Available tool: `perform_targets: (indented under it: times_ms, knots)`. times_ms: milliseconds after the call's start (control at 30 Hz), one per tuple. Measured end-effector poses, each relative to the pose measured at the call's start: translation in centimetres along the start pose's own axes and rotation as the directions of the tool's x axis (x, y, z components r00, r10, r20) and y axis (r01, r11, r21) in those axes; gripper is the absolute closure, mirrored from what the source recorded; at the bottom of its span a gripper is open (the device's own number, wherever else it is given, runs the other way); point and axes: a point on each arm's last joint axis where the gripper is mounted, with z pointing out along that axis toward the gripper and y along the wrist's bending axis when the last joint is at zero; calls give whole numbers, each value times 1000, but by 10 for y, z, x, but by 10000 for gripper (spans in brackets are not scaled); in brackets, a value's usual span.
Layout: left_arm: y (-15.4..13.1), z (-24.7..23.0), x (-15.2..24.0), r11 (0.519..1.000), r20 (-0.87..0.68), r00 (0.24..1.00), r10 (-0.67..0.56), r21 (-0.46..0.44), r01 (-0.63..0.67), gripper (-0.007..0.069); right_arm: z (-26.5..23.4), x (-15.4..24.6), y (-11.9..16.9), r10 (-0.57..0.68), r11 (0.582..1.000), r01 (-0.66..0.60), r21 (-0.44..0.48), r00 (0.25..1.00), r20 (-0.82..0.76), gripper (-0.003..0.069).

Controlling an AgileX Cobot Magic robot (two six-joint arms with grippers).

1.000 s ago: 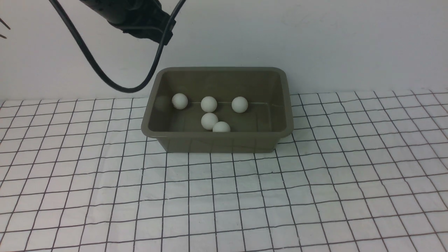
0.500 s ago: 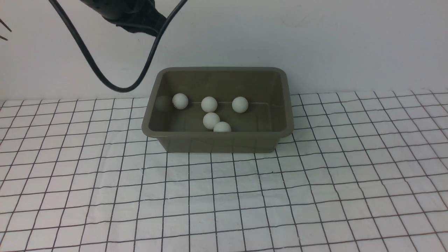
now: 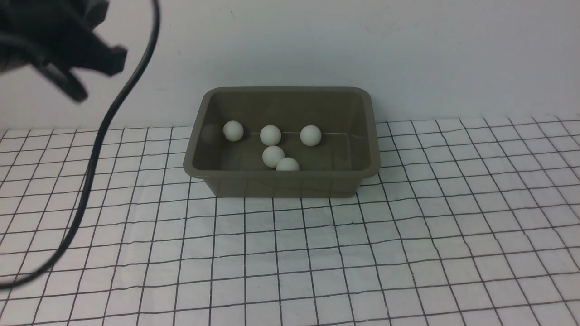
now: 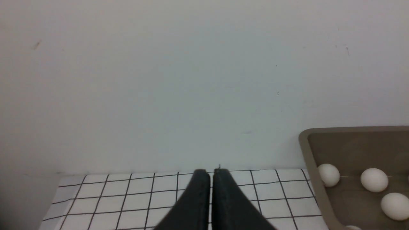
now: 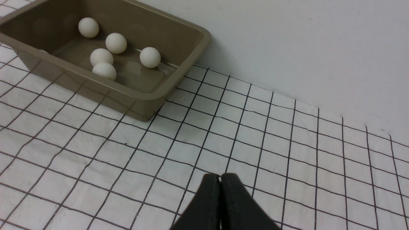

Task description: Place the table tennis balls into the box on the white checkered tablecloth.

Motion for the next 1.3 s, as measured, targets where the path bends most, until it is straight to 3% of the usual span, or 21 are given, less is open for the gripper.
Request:
perform_targets:
  times_ms: [133,167,200,533,567,767,800,833,900,933,967,1300]
  knots:
    - [3,-25,19,999,39,999,27,-22,-26,629,0,0,0,-1,1000,1,1,1000,0,676]
    - [3,-30,26,999,44,999,29,22,-30,629,0,0,0,-1,1000,1,1,1000,0,676]
    - [3,-37,33,999,43,999,29,-23,-28,629,0,0,0,-1,1000,1,1,1000,0,676]
    - [4,-86,106,999,139,990,-24,-23,28,629,0,0,0,-1,1000,1,1,1000,0,676]
    - [3,-88,111,998,146,989,-25,-55,34,629,0,0,0,-1,1000,1,1,1000,0,676]
    - [1,-93,121,1000,129,991,-27,9,26,629,0,0,0,-1,1000,1,1,1000,0,676]
    - [0,-94,123,999,119,993,-27,-35,31,629,0,0,0,-1,1000,1,1,1000,0,676]
    - [-1,-94,124,1000,108,994,-23,23,21,629,0,0,0,-1,1000,1,1,1000,0,676]
    - [-2,-95,126,999,100,995,-8,34,5,629,0,0,0,0,1000,0,0,1000,0,676]
    - [-3,-95,128,999,69,998,-2,-51,6,629,0,0,0,0,1000,0,0,1000,0,676]
    - [-3,-95,130,999,52,999,10,48,-13,629,0,0,0,0,1000,0,0,1000,0,676]
    - [-8,-96,144,986,-88,987,135,113,-124,629,0,0,0,-1,1000,1,1,1000,-1,676]
